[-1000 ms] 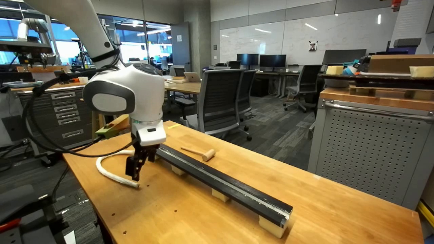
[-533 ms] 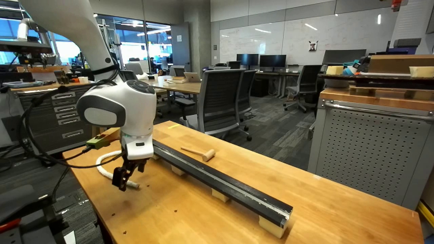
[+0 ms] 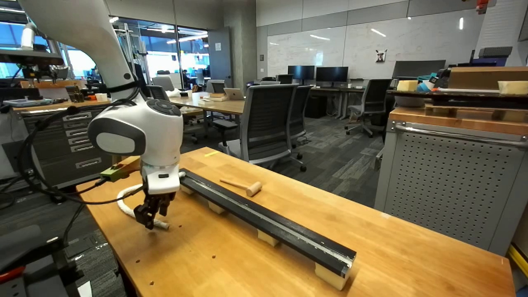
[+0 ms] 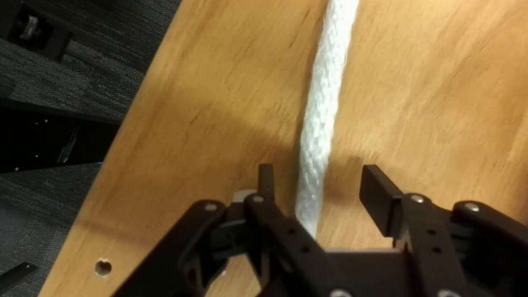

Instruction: Put the rope on the black thing

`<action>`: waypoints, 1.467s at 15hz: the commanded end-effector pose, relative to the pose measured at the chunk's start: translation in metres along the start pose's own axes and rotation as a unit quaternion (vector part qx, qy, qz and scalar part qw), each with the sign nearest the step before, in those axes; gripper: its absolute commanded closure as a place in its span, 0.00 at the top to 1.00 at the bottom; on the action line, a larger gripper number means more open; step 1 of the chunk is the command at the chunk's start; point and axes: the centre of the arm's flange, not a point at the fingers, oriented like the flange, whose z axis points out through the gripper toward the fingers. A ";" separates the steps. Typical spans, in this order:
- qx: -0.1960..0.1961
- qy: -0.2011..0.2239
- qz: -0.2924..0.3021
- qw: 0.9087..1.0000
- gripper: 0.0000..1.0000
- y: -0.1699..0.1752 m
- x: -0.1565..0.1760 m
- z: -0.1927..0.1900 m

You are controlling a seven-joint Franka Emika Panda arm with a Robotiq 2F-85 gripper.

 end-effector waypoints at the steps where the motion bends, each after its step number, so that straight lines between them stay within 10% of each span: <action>1: 0.016 0.032 0.003 0.999 0.27 -0.004 0.011 0.004; 6: 0.014 0.050 0.009 0.999 0.00 0.000 0.019 0.006; 22: 0.046 0.049 0.006 0.998 0.03 0.008 0.045 -0.098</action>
